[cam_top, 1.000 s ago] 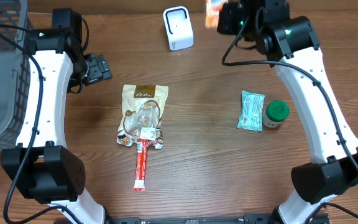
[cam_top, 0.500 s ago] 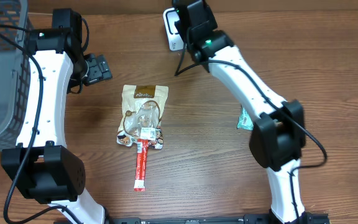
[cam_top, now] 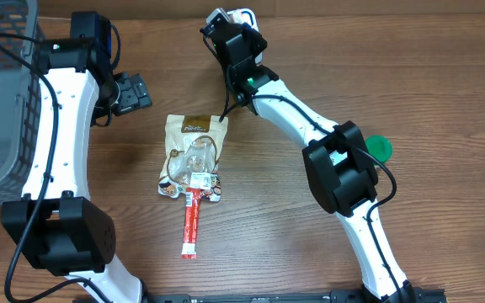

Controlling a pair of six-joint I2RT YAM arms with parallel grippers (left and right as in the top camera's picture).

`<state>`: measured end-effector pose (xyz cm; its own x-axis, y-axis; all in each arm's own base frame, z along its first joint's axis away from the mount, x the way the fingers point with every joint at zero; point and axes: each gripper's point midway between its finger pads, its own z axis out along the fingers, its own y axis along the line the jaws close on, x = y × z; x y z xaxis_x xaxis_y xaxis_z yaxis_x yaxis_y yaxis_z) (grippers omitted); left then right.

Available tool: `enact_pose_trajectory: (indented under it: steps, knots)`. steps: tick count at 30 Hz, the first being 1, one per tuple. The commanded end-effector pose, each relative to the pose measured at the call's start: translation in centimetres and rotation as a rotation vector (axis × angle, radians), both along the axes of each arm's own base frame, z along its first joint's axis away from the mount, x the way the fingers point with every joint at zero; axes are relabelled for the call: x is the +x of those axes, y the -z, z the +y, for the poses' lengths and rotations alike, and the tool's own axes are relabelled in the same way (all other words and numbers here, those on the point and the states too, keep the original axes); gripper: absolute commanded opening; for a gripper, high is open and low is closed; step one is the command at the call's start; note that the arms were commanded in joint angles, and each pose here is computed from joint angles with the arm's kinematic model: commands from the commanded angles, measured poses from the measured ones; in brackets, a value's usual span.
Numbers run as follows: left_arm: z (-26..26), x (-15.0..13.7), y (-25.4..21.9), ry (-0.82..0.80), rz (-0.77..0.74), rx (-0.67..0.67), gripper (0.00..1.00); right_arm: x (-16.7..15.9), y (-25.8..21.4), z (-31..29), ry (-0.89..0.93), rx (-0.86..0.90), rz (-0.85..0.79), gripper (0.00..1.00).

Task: Scan the item barcode
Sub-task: 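Carry the Kleenex pack up to the white scanner and hold it, then carry the Kleenex pack back right and set it beside the wipes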

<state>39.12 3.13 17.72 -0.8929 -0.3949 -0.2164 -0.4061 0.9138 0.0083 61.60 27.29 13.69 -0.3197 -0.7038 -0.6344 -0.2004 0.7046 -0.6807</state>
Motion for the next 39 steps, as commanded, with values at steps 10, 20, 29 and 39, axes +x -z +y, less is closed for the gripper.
enact_pose_trajectory:
  steps: [10,20,29,39]
  knots:
    - [0.3,0.2,-0.3,-0.005,-0.010,0.010,1.00,0.7,-1.0,-0.7,0.011,0.004,-0.025,0.04]
    - [0.3,0.2,-0.3,-0.005,-0.011,0.010,1.00,0.4,-0.4,-1.0,0.031,0.035,-0.002,0.04]
    - [0.3,0.2,-0.3,-0.005,-0.010,0.010,1.00,-5.9,-9.8,-2.8,0.206,0.337,0.049,0.04]
    - [0.3,0.2,-0.3,-0.005,-0.011,0.010,1.00,-22.0,-5.8,-9.8,0.500,0.552,0.780,0.04]
